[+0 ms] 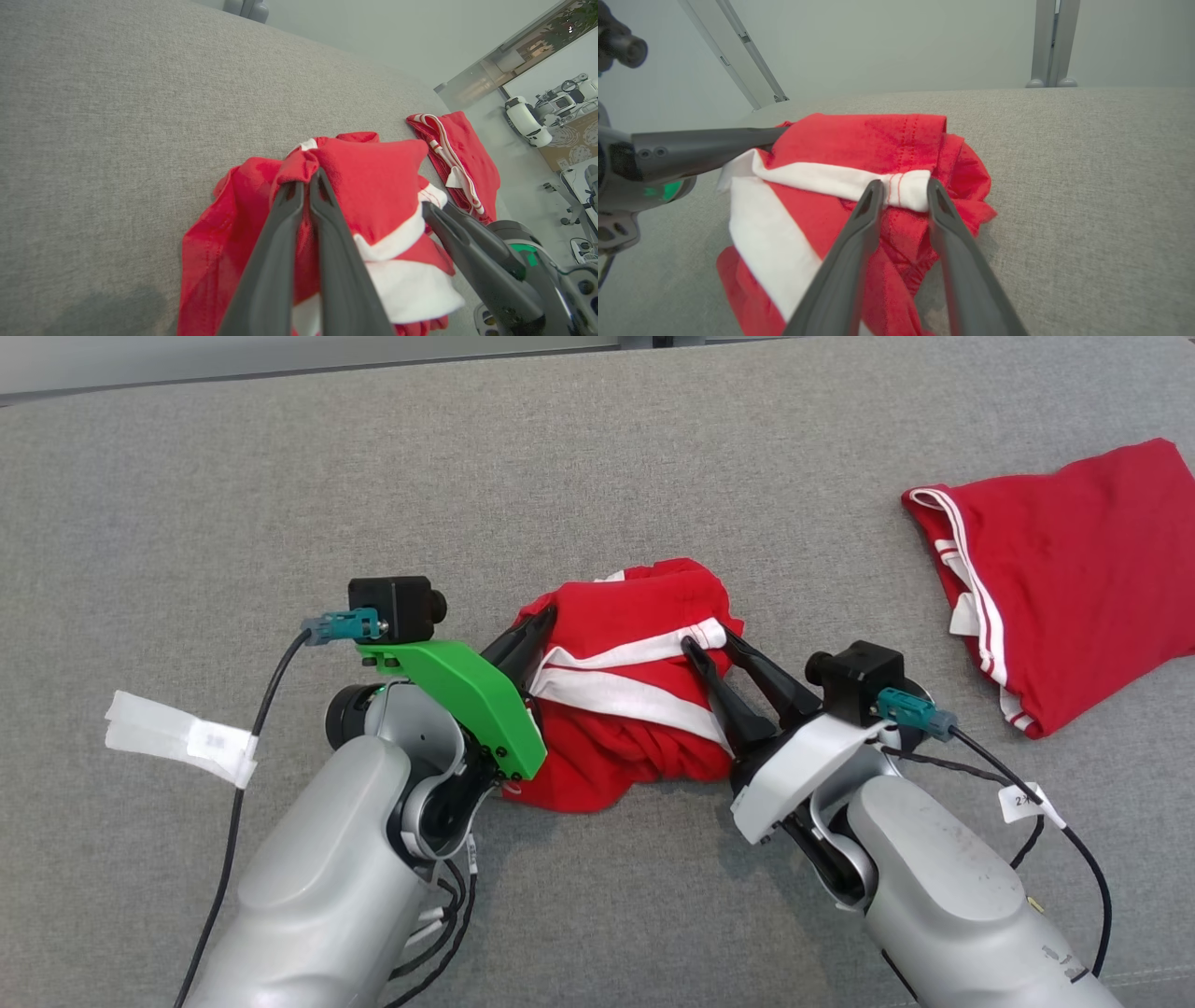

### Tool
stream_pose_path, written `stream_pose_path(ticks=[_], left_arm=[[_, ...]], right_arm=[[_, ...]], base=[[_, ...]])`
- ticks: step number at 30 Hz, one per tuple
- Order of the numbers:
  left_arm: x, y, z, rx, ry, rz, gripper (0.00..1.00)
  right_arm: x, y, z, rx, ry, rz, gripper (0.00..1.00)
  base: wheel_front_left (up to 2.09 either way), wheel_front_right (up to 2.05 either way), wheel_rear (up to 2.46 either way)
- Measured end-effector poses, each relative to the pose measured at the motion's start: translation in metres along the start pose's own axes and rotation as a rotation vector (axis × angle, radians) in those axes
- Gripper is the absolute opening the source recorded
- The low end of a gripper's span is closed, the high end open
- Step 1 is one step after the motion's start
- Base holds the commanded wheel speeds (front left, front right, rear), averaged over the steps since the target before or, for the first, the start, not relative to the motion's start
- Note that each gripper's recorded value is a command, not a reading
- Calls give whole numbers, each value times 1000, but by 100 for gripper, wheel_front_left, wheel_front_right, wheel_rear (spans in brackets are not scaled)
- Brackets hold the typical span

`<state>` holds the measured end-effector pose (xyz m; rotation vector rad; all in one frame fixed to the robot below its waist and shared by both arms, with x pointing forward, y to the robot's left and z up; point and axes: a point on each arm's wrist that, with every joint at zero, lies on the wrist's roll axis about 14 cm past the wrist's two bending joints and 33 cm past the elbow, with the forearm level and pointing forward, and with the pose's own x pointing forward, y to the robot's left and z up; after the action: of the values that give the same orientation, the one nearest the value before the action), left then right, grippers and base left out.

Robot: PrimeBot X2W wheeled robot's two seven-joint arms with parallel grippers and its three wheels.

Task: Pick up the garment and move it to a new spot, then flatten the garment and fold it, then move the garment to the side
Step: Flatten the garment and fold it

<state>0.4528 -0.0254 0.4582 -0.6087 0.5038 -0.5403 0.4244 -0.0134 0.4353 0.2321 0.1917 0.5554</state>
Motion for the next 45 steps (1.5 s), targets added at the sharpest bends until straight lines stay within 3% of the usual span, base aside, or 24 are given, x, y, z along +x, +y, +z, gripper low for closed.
stream_pose_path(ticks=[3, 4, 6, 12, 17, 20, 29, 30, 32, 33, 39, 45], left_arm=[[0, -1, -1, 2, 4, -2, 0], [0, -1, -1, 3, 4, -3, 0], [0, -2, -2, 3, 5, -4, 0], [-1, 1, -3, 0, 4, 6, 0], [-6, 2, 6, -17, -22, 10, 0], [-8, -3, 11, -24, -39, -7, 0], [-23, -71, 60, -53, -158, -241, 0], [-27, -81, 66, -63, -171, -273, 6], [-34, -95, 75, -83, -193, -320, 45], [-37, -100, 79, -83, -201, -334, 98], [-53, -116, 91, -87, -243, -371, 100], [-69, -113, 101, -126, -299, -369, 100]], right_arm=[[1, 0, 1, 1, -1, 3, 34], [2, 0, 2, 4, -1, 2, 26], [2, -1, 2, 6, -1, 2, 0], [5, 10, 16, 56, -44, 28, 0], [13, 62, 71, 199, -190, 188, 0], [13, 83, 97, 220, -237, 263, 0], [-13, 133, 180, 198, -379, 477, 0], [-17, 137, 188, 198, -392, 496, 0], [-24, 142, 202, 201, -418, 518, 0], [-27, 143, 207, 199, -427, 522, 0], [-33, 124, 238, 120, -444, 484, 0], [-31, 132, 253, 18, -385, 504, 0]], base=[[0, 0, 0], [0, 0, 0], [0, 0, 0], [0, 0, 0], [0, 0, 0], [0, 0, 0], [0, 0, 0], [0, 0, 0], [0, 0, 0], [0, 0, 0], [0, 0, 0], [0, 0, 0]])
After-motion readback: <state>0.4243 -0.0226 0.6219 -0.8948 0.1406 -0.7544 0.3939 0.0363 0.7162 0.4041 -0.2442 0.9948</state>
